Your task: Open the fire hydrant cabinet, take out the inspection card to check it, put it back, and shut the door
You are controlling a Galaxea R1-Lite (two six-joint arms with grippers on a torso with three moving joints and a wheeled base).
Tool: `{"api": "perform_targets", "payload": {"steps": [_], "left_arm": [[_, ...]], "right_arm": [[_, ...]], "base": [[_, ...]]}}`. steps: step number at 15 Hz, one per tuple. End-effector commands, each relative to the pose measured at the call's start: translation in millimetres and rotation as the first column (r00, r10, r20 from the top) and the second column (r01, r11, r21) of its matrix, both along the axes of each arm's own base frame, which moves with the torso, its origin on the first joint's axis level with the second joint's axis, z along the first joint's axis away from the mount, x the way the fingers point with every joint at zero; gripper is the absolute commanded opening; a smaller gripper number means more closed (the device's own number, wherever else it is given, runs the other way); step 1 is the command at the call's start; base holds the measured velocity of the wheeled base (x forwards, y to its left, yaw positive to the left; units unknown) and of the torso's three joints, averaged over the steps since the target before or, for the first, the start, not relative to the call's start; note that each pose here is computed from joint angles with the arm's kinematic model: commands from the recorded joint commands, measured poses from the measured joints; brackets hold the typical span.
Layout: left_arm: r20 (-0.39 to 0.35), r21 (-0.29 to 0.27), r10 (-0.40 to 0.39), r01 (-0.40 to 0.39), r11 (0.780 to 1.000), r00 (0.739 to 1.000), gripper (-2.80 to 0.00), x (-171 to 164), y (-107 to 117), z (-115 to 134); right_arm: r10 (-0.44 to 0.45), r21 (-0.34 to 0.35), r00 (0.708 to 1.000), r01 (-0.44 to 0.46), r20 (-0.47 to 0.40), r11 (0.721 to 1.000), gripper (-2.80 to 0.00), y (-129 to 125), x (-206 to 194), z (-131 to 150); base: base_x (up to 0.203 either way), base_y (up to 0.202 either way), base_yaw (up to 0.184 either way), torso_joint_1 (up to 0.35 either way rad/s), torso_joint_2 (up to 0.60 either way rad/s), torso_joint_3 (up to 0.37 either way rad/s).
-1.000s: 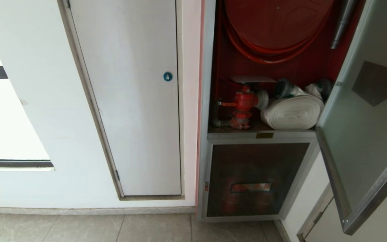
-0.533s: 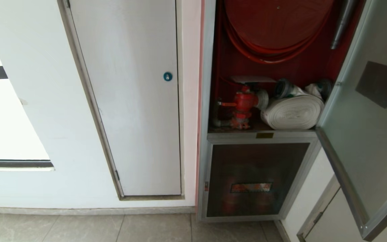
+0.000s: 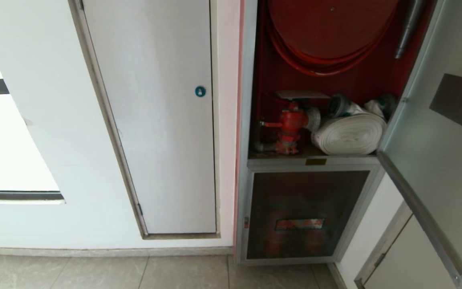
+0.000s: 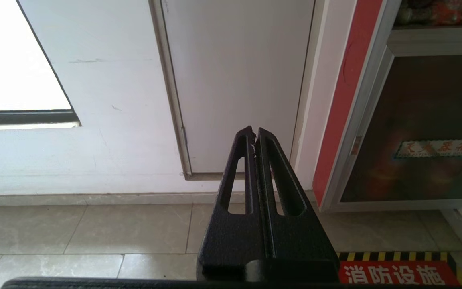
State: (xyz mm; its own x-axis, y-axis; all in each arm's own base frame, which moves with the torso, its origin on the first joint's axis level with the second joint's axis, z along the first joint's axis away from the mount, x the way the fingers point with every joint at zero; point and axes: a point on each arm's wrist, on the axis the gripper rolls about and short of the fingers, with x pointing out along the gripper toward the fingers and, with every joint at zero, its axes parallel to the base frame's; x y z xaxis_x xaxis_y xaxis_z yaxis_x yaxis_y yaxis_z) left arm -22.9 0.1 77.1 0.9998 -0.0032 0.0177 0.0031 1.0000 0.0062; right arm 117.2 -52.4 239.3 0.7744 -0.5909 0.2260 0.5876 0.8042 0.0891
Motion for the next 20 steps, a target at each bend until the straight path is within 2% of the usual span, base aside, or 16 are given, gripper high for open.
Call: {"api": "perform_targets", "payload": {"steps": [1, 7, 10, 16, 19, 20], "left_arm": [[-0.013, 0.000, 0.000, 0.000, 1.000, 1.000, -2.80, 1.0, 0.0, -3.3], [-0.012, 0.000, 0.000, 0.000, 1.000, 1.000, -2.80, 1.0, 0.0, -3.1], [-0.013, 0.000, 0.000, 0.000, 1.000, 1.000, -2.80, 1.0, 0.0, -3.3], [-0.012, 0.000, 0.000, 0.000, 1.000, 1.000, -2.80, 0.9, 0.0, -2.9], [-0.012, 0.000, 0.000, 0.000, 1.000, 1.000, -2.80, 0.9, 0.0, -2.9], [-0.012, 0.000, 0.000, 0.000, 1.000, 1.000, -2.80, 1.0, 0.0, -3.1]], "right_arm": [[-0.050, 0.001, 0.999, 0.050, -0.001, 0.999, -2.80, -5.6, -3.0, -1.6], [-0.225, 0.004, 0.974, 0.225, -0.015, 0.974, -2.80, -27.1, -13.1, -4.3], [-0.270, 0.014, 0.962, 0.271, -0.046, 0.963, -2.80, -38.6, -12.4, -8.9], [-0.312, 0.038, 0.946, 0.316, -0.083, 0.948, -2.80, -56.4, -9.1, -13.9], [-0.286, 0.042, 0.953, 0.291, -0.097, 0.956, -2.80, -55.9, -8.9, -17.8], [-0.246, 0.034, 0.965, 0.250, -0.092, 0.968, -2.80, -53.2, -9.3, -16.8]], "base": [[0.000, 0.000, 0.000, 0.000, 0.00, 0.000], [0.000, 0.000, 0.000, 0.000, 0.00, 0.000], [0.000, 0.000, 0.000, 0.000, 0.00, 0.000], [0.000, 0.000, 0.000, 0.000, 0.00, 0.000], [0.000, 0.000, 0.000, 0.000, 0.00, 0.000], [0.000, 0.000, 0.000, 0.000, 0.00, 0.000]]}}
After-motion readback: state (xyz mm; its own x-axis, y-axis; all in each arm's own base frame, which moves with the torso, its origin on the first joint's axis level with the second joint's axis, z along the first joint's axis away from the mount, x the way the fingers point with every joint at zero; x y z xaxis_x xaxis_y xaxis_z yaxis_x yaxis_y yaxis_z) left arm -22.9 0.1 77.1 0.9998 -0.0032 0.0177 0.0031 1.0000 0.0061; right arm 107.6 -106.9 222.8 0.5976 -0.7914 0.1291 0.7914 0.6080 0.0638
